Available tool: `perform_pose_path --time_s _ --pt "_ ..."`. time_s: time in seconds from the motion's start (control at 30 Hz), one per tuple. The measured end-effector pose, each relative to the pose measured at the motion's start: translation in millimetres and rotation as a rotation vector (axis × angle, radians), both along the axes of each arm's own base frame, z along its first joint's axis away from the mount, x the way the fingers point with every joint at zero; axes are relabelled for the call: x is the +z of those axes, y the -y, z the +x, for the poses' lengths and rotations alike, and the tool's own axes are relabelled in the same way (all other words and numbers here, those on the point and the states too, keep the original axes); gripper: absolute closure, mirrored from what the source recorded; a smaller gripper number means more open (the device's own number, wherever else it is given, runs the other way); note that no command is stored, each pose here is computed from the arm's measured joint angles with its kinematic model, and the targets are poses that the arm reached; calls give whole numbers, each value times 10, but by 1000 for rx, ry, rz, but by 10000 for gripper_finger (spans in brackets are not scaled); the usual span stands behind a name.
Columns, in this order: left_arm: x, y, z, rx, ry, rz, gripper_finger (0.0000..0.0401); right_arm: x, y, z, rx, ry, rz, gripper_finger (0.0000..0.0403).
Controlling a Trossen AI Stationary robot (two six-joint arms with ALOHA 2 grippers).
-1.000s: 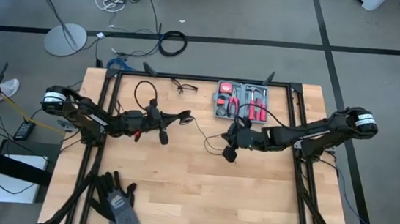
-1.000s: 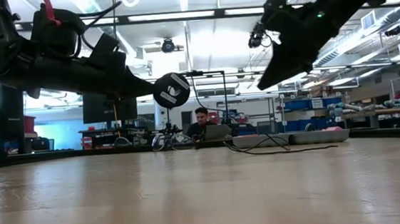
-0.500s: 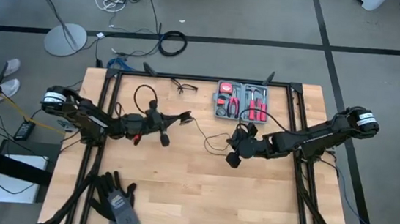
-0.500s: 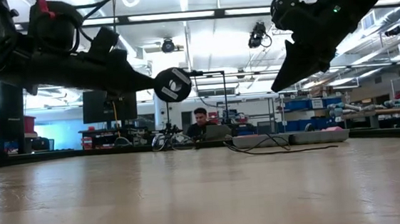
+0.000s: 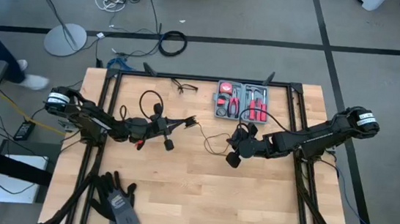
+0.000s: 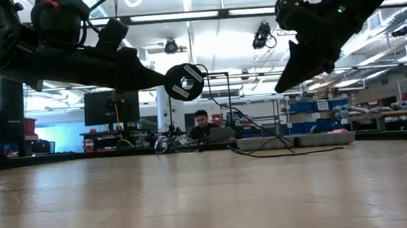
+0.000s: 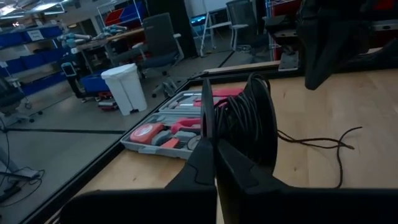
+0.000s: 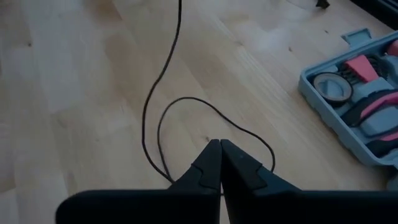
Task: Coil cords
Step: Coil the black wire onto the spool
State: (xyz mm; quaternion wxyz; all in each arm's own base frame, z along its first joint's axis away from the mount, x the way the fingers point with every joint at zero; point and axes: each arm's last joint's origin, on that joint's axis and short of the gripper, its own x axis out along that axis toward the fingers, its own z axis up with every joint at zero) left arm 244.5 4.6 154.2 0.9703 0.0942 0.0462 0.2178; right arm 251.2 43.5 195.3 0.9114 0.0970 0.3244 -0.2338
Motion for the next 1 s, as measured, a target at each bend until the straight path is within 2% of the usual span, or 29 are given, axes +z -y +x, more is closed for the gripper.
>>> perform_pose_path --time_s 0.2,0.5,0.73,0.9,1.0 --pt "2 0 0 0 5 -5 401 -1 -15 67 3 89 15 382" --pt "5 1 0 -4 17 -25 401 -330 -82 359 31 257 9 335" --pt "0 1 -1 -6 13 -26 401 -506 -113 474 42 291 27 300" --pt "3 1 0 -6 16 -25 401 -603 -125 509 55 285 40 298" --pt "2 1 0 -7 16 -26 401 -623 -110 501 38 268 33 322"
